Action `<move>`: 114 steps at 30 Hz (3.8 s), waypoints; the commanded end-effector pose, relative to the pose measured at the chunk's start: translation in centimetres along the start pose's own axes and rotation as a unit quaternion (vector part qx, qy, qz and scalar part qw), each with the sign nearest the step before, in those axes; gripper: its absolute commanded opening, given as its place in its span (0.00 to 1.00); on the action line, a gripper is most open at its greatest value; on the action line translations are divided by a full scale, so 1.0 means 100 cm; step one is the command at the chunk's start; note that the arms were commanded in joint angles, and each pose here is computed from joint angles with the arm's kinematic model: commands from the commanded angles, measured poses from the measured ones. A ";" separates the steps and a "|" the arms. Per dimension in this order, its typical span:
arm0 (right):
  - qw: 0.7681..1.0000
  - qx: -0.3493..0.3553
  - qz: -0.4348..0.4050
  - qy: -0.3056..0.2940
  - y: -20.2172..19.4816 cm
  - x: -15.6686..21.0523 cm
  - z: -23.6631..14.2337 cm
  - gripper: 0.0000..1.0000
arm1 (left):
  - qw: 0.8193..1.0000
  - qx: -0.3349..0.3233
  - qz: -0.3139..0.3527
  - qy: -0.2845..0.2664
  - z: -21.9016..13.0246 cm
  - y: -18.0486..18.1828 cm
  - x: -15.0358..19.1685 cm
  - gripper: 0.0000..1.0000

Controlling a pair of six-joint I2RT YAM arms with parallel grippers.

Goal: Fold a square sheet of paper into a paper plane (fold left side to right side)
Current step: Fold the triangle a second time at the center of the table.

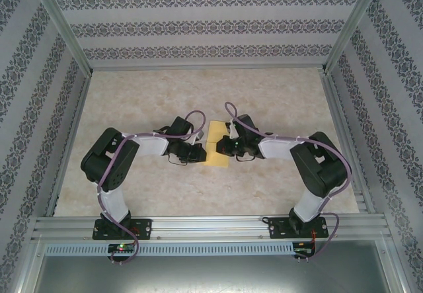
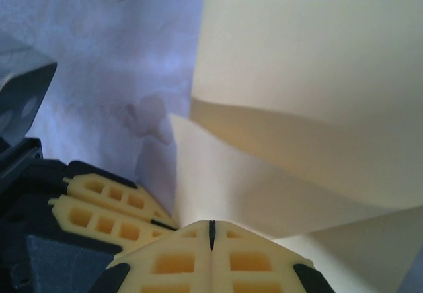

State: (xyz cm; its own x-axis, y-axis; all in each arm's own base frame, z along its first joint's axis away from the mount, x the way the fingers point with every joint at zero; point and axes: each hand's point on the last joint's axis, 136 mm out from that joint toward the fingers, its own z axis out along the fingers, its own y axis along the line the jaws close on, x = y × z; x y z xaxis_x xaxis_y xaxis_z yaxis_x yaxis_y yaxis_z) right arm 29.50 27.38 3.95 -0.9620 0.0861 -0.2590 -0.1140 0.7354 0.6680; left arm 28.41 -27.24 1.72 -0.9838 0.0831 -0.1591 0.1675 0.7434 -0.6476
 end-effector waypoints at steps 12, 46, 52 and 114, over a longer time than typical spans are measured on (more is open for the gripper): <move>0.998 0.012 -0.054 -0.018 0.014 0.013 0.019 0.00 | 0.993 -0.107 -0.009 0.046 0.012 0.027 0.031 0.13; 0.995 0.086 -0.041 -0.024 -0.036 -0.013 0.008 0.00 | 0.987 -0.141 -0.015 0.071 0.014 0.045 0.043 0.12; 0.995 0.092 -0.033 -0.026 -0.047 -0.019 0.003 0.00 | 0.987 -0.145 -0.015 0.072 0.013 0.046 0.044 0.12; 0.997 0.078 0.013 0.017 -0.048 -0.016 0.012 0.00 | 0.999 0.002 0.037 0.006 0.002 -0.046 -0.014 0.13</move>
State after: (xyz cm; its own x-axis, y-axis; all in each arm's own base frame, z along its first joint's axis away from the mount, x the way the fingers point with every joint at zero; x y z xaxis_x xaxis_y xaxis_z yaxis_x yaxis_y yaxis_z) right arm 32.38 25.22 1.72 -0.9622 0.0890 -0.2574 -0.0841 0.8018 0.5916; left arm 28.47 -29.23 3.32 -0.9768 0.1330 -0.1676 0.2076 0.7789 -0.5917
